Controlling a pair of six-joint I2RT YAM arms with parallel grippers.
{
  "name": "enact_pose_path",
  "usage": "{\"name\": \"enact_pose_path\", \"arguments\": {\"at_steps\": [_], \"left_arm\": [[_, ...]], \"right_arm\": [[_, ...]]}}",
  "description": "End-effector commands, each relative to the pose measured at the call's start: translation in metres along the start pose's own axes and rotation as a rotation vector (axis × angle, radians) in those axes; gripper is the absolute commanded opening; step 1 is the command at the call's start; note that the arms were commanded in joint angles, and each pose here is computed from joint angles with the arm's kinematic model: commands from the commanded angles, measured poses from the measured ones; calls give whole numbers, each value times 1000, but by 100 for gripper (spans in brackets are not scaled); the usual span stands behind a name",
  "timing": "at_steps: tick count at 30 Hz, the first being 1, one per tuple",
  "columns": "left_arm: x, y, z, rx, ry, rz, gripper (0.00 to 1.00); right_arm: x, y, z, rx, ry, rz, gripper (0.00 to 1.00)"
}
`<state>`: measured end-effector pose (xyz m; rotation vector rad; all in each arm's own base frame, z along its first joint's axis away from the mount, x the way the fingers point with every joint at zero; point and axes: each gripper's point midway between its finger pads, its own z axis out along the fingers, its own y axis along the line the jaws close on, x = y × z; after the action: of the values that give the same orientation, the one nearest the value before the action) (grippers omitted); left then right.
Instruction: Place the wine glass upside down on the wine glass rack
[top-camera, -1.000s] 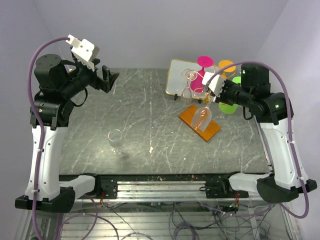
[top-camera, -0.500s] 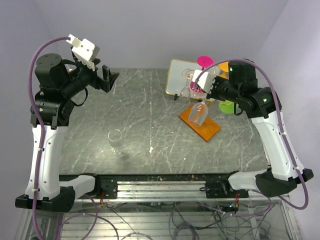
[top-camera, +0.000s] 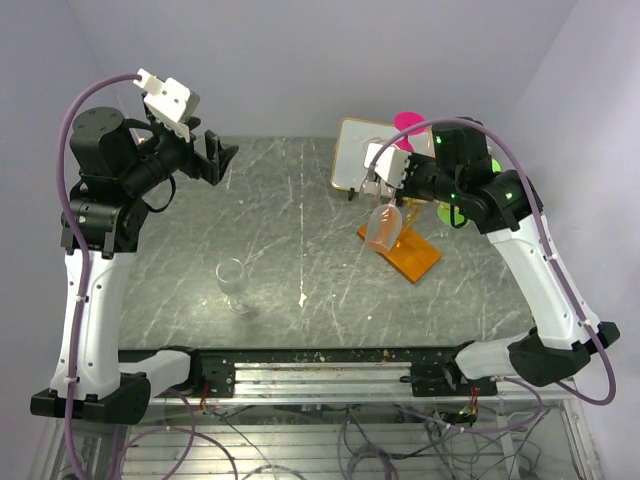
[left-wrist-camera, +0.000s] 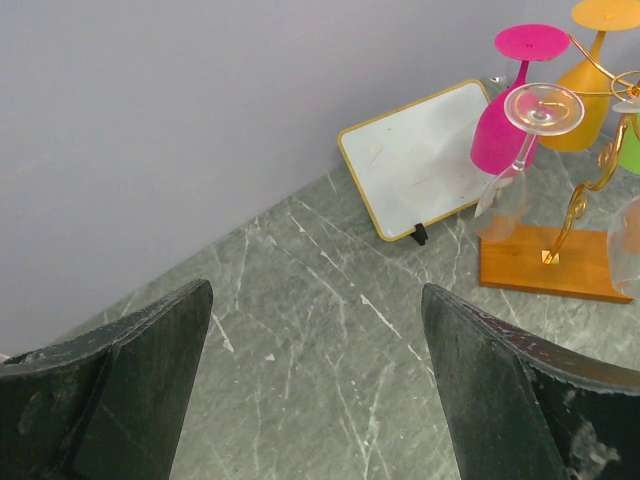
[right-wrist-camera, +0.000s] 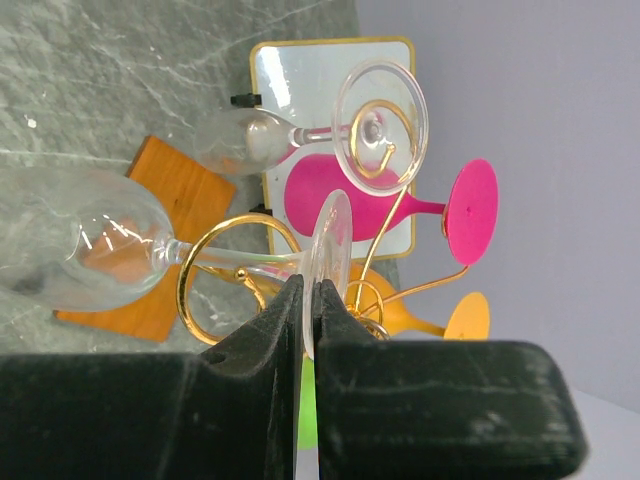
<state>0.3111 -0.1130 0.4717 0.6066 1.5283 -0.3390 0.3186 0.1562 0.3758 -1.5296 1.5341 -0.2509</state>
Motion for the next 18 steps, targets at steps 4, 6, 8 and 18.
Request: {"name": "enact_pose_path", "arguments": {"at_steps": [4,6,8,18], "left_arm": [[-1,2,-1,-3,-13,27,96],[1,2,-1,-3,-9,29,96],[3,3,-1,-5,-3,30,96],[11,4,2,-7,16,41,96]], "right_arm": [[-22,-5,-9,12,-93,-8,0],[-24,-3,-11,0,-107,-10,0],[-27,-1,-14,-8,-121,-11,0],[-27,3,-23,-14,-131,-14,0]]}}
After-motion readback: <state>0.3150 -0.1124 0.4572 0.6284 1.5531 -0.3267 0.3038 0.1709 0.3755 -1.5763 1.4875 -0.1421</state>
